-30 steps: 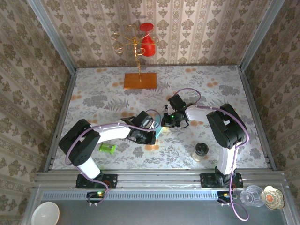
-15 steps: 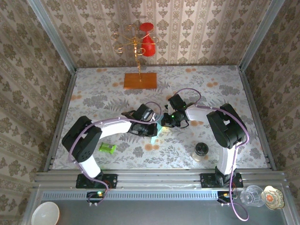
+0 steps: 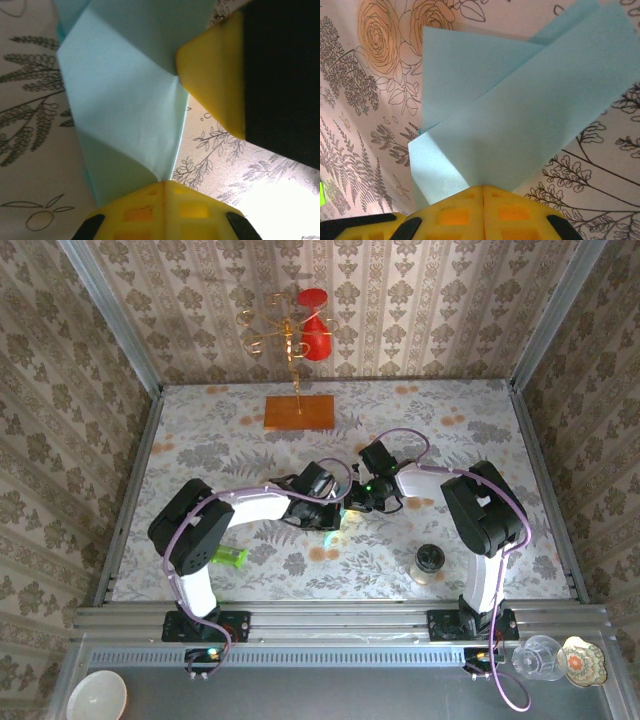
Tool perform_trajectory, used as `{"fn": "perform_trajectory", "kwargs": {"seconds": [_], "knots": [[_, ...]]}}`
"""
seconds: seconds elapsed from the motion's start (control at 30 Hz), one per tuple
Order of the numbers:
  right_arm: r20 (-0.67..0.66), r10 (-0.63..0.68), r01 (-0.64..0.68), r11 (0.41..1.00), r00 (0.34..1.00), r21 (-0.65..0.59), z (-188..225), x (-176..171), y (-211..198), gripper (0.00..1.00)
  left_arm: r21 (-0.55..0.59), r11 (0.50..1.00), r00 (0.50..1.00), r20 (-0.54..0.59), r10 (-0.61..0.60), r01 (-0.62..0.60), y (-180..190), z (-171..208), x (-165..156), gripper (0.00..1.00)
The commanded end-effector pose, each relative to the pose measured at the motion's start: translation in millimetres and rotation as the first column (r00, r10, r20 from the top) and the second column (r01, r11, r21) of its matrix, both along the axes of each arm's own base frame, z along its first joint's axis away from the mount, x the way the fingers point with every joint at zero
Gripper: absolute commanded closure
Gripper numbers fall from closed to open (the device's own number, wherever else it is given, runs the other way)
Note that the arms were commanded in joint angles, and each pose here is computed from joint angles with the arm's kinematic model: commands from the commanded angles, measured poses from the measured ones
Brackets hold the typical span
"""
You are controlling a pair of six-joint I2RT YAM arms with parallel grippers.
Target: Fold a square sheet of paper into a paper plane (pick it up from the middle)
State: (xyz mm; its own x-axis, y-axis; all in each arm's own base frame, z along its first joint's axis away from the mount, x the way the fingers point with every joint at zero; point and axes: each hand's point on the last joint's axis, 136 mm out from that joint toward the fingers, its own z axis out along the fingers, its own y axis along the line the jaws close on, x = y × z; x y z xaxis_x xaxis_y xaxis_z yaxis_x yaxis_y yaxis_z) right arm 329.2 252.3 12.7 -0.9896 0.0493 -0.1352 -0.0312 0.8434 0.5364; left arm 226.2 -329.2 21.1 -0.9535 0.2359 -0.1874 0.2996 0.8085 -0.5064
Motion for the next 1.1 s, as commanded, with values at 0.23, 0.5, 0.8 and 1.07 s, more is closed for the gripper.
{"fn": "perform_trajectory", "kwargs": {"seconds": [0.23, 0.5, 0.8, 1.07], "knots": [[-0.087, -0.103, 0.086, 0.980, 0.991, -0.178, -45.3, -10.2, -38.5, 0.92, 0.119, 0.990, 0.992, -0.107, -0.066, 0.079, 38.7, -16.5, -62.5, 1.00], [-0.085, -0.109, 0.092, 0.979, 0.990, -0.180, -45.5, -9.2, -39.1, 0.92, 0.127, 0.989, 0.992, -0.110, -0.067, 0.081, 43.0, -14.8, -71.7, 1.00], [-0.088, -0.113, 0.096, 0.979, 0.990, -0.181, -46.7, -11.0, -40.3, 0.91, 0.149, 0.983, 0.991, -0.102, -0.091, 0.106, 42.3, -9.6, -76.2, 1.00], [-0.086, -0.112, 0.096, 0.980, 0.990, -0.175, -46.1, -10.7, -39.4, 0.91, 0.184, 0.977, 0.990, -0.116, -0.083, 0.103, 46.8, -18.8, -77.4, 1.00]]}}
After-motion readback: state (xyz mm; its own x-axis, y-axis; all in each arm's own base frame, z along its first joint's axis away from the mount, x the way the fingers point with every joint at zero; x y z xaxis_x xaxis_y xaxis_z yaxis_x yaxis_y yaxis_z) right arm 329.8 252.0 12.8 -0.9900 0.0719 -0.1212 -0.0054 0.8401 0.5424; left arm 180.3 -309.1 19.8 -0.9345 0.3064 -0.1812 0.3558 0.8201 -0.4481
